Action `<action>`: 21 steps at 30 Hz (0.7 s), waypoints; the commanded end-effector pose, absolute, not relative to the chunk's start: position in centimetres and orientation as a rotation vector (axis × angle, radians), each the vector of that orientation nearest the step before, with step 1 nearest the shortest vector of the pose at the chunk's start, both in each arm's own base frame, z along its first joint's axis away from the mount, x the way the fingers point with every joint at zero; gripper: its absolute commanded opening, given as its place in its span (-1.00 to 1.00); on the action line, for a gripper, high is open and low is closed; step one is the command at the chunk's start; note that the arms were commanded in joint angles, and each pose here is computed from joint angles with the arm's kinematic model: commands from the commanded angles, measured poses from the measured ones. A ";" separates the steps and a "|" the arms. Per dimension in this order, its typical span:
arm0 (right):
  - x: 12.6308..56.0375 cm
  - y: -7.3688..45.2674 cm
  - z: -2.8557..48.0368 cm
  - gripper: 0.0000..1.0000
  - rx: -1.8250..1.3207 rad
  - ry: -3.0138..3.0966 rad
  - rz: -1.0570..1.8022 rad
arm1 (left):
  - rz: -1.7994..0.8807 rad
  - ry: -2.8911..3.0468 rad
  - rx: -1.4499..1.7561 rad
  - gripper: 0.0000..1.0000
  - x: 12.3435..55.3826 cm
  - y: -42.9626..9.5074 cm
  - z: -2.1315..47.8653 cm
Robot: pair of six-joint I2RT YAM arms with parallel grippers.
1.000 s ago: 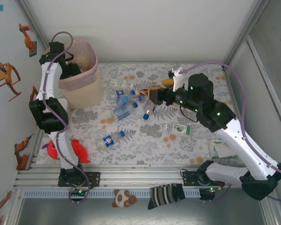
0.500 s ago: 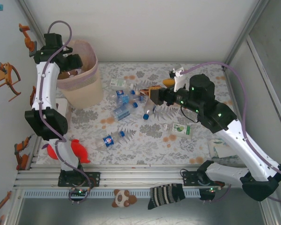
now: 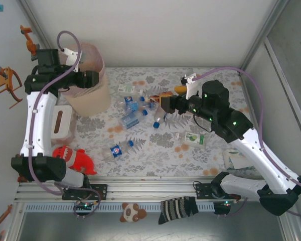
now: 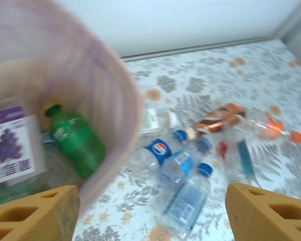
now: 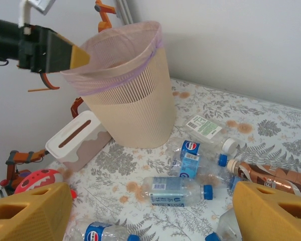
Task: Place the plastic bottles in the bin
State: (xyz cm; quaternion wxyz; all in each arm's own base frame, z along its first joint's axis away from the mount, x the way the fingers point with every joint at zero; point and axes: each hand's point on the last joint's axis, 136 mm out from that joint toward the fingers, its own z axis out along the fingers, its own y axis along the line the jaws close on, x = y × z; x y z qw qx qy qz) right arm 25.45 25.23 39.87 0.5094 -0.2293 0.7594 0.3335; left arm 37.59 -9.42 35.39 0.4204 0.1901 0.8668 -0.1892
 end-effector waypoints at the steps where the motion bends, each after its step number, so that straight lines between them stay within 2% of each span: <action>1: 25.4 25.0 40.0 0.65 -0.562 1.813 0.787 | -0.559 2.038 0.766 0.40 34.7 -12.3 35.2; 5: 25.4 24.8 39.6 0.65 -0.565 1.817 0.780 | -0.567 1.998 0.954 0.40 31.5 -14.1 33.0; 10: 25.4 24.5 38.9 0.65 -0.564 1.829 0.763 | -0.527 2.031 1.187 0.50 27.4 -16.2 28.2; 21: 24.7 23.7 38.0 0.65 -0.599 1.812 0.728 | -0.379 2.291 1.520 0.50 20.6 -17.1 17.6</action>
